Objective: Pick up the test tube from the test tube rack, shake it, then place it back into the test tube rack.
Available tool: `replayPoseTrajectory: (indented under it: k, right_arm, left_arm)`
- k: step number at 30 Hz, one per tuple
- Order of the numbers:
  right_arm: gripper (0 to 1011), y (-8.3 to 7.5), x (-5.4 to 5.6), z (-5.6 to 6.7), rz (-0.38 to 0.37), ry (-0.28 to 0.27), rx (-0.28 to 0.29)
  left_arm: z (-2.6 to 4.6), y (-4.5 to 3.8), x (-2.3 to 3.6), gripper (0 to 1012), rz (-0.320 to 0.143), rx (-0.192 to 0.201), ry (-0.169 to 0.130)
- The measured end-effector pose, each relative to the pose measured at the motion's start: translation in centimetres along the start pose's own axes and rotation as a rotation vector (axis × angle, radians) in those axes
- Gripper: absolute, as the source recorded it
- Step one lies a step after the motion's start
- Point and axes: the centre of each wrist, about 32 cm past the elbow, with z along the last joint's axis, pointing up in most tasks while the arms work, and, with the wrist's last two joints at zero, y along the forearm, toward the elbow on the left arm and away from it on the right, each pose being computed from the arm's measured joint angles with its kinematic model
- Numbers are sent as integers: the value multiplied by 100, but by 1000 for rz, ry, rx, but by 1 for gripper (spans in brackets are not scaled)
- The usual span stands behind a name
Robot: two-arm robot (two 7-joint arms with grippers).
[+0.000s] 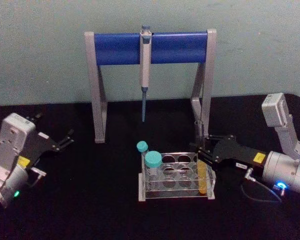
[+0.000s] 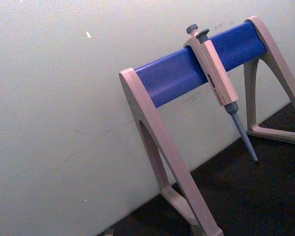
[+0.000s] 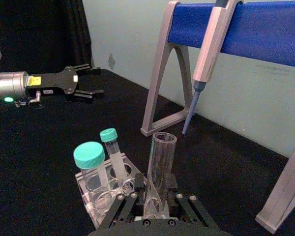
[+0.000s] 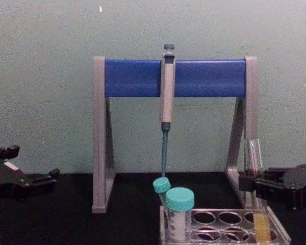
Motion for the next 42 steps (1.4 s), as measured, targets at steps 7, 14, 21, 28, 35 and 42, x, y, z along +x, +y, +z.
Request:
replayPoseTrajectory:
  k: [7, 14, 21, 28, 35, 42]
  right_arm:
    - [232, 0, 0, 0, 0, 0, 0]
    - [233, 0, 0, 0, 0, 0, 0]
    - [233, 0, 0, 0, 0, 0, 0]
    - [233, 0, 0, 0, 0, 0, 0]
    - [233, -16, -1, 4, 29, -37, 24]
    - [232, -48, 0, 14, 72, -69, 82]
  left_arm:
    - [0, 0, 0, 1001, 0, 0, 0]
    - [0, 0, 0, 1001, 0, 0, 0]
    - [0, 0, 0, 1001, 0, 0, 0]
    - [0, 0, 0, 1001, 0, 0, 0]
    - [0, 0, 0, 1001, 0, 0, 0]
    - [0, 0, 0, 1002, 0, 0, 0]
